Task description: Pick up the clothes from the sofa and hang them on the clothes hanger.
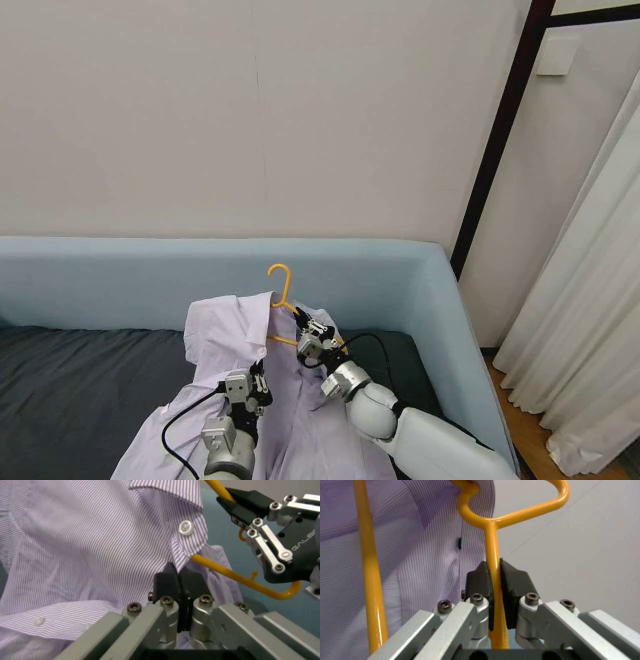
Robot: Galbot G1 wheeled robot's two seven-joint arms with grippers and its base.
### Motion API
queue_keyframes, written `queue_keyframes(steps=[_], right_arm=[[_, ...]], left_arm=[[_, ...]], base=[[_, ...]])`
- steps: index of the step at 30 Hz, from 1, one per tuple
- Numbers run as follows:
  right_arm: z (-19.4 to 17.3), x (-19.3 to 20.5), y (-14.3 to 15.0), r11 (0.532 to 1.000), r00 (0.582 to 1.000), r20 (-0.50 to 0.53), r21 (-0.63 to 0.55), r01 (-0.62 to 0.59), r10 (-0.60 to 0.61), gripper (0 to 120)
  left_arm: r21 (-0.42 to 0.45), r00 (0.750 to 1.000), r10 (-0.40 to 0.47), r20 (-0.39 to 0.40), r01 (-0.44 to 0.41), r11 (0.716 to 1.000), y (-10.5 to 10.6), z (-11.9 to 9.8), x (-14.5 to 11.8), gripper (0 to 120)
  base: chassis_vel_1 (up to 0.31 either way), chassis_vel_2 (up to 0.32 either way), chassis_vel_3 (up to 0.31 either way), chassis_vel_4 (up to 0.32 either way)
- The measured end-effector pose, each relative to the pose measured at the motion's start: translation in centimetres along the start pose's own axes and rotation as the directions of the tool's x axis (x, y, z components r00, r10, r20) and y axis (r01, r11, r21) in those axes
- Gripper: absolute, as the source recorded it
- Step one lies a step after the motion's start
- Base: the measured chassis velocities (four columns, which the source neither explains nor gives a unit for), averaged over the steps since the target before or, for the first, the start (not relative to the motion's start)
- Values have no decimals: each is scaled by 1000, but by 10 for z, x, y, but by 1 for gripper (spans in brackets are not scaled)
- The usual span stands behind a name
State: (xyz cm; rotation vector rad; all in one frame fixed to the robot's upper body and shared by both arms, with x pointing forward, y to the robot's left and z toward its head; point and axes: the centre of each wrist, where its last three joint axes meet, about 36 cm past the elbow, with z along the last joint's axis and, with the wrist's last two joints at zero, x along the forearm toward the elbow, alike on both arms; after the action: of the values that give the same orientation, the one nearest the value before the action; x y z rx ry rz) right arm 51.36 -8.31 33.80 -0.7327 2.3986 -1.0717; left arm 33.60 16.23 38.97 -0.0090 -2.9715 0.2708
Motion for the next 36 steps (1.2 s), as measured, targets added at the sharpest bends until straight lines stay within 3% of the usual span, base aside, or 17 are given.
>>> queue_keyframes(steps=[4,9,15,21,24,25,28,29,30,34,35,36], right_arm=[[-2,4,2,1000,1000,17,-3,3,-3,4],[5,8,-2,1000,999,33,-18,-14,15,4],[14,16,-9,999,998,40,-4,-53,53,4],[19,20,-18,995,993,71,47,-93,90,4],[27,24,-25,989,990,107,104,-106,95,4],[27,24,-25,989,990,107,104,-106,95,4],[37,28,-30,983,987,130,148,-109,90,4],[41,29,-32,981,987,136,162,-110,89,4],[41,29,-32,981,987,136,162,-110,89,4],[45,29,-36,976,983,161,186,-117,88,4],[45,29,-36,976,983,161,186,-117,88,4],[44,27,-37,975,981,170,188,-121,89,4]], left_arm=[[-21,1000,8,-12,-8,1000,1,-3,6,9],[-129,999,-29,-30,25,991,27,-21,27,30],[-214,1000,-5,-1,5,977,37,-35,51,46],[-224,985,103,137,-70,972,49,-52,61,68],[-219,945,217,243,-165,962,66,-86,53,83],[-219,945,217,243,-165,962,66,-86,53,83],[-248,900,335,280,-270,931,89,-124,33,95],[-260,887,379,263,-313,914,99,-138,22,98],[-260,887,379,263,-313,914,99,-138,22,98],[-311,845,507,172,-442,842,146,-182,-33,100],[-311,845,507,172,-442,842,146,-182,-33,100],[-320,842,511,172,-443,837,159,-195,-49,100]], base=[[0,0,0,0],[0,0,0,0],[0,0,0,0],[0,0,0,0],[0,0,0,0],[0,0,0,0],[0,0,0,0],[0,0,0,0],[0,0,0,0],[0,0,0,0],[0,0,0,0],[0,0,0,0]])
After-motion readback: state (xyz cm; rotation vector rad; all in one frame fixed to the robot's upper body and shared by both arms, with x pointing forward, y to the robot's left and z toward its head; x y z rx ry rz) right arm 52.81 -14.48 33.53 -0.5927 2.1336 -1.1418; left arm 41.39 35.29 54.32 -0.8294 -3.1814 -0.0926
